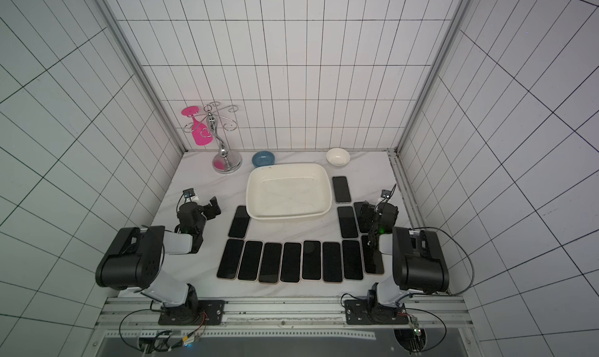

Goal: Take the phone out of the storage box
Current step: Reset both arms

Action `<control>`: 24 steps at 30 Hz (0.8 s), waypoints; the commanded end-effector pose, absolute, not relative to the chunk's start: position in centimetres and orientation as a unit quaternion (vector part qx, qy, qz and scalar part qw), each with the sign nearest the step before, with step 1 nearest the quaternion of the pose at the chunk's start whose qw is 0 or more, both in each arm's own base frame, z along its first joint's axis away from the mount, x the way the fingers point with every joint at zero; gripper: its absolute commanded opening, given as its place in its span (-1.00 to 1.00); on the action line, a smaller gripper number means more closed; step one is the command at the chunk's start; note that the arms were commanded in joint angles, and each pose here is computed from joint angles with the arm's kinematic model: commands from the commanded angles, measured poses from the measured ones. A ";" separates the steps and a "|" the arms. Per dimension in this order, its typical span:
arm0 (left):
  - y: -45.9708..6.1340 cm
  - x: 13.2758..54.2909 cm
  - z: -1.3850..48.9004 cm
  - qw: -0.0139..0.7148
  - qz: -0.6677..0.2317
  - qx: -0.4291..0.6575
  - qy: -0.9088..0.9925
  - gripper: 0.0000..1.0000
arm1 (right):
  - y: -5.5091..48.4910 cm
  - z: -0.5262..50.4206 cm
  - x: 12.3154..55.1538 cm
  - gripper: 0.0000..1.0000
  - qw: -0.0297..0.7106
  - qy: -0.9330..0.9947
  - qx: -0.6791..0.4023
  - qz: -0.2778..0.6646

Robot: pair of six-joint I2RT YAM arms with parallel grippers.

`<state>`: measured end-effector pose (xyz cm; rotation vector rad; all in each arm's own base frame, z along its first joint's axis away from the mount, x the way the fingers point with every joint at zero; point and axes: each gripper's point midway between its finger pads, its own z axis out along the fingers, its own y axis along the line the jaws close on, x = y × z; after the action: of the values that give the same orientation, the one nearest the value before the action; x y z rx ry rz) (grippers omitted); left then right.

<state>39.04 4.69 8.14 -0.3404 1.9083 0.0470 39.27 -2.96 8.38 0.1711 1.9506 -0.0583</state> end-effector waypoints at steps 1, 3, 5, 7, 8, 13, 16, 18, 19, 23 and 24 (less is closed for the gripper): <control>4.6 40.7 12.2 0.641 0.022 -0.129 0.756 0.96 | -3.2 9.3 39.9 0.98 0.566 0.821 0.069 -0.025; 4.7 40.7 11.6 0.606 0.023 -0.139 0.783 0.96 | -3.2 9.7 40.0 0.98 0.573 0.817 0.068 -0.026; 4.6 40.7 11.7 0.613 0.025 -0.136 0.778 0.97 | -3.1 9.3 39.8 0.98 0.564 0.823 0.067 -0.024; 4.6 40.6 12.0 0.630 0.026 -0.131 0.765 0.97 | -3.2 9.6 39.9 0.98 0.570 0.818 0.067 -0.026; 4.6 40.6 11.9 0.629 0.026 -0.131 0.766 0.97 | -3.1 9.5 39.9 0.98 0.571 0.818 0.068 -0.026; 4.6 40.7 11.6 0.604 0.027 -0.137 0.785 0.96 | -3.1 9.4 39.9 0.98 0.566 0.821 0.066 -0.028; 4.6 40.7 11.7 0.609 0.028 -0.137 0.781 0.96 | -3.1 9.5 39.9 0.98 0.567 0.821 0.066 -0.028; 4.7 40.7 11.6 0.603 0.028 -0.138 0.785 0.96 | -3.0 9.3 39.9 0.98 0.564 0.823 0.065 -0.027; 4.6 40.7 11.5 0.603 0.028 -0.138 0.785 0.96 | -3.1 9.4 40.1 0.98 0.564 0.823 0.065 -0.028; 4.6 40.7 11.6 0.604 0.027 -0.138 0.785 0.96 | -3.0 9.5 39.9 0.98 0.566 0.822 0.063 -0.027; 4.6 40.7 11.6 0.605 0.027 -0.138 0.784 0.96 | -3.0 9.4 39.8 0.98 0.566 0.821 0.065 -0.028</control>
<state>40.26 4.67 10.26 -0.3254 1.8466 0.0602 39.53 -2.92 8.69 0.1590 1.9504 -0.0574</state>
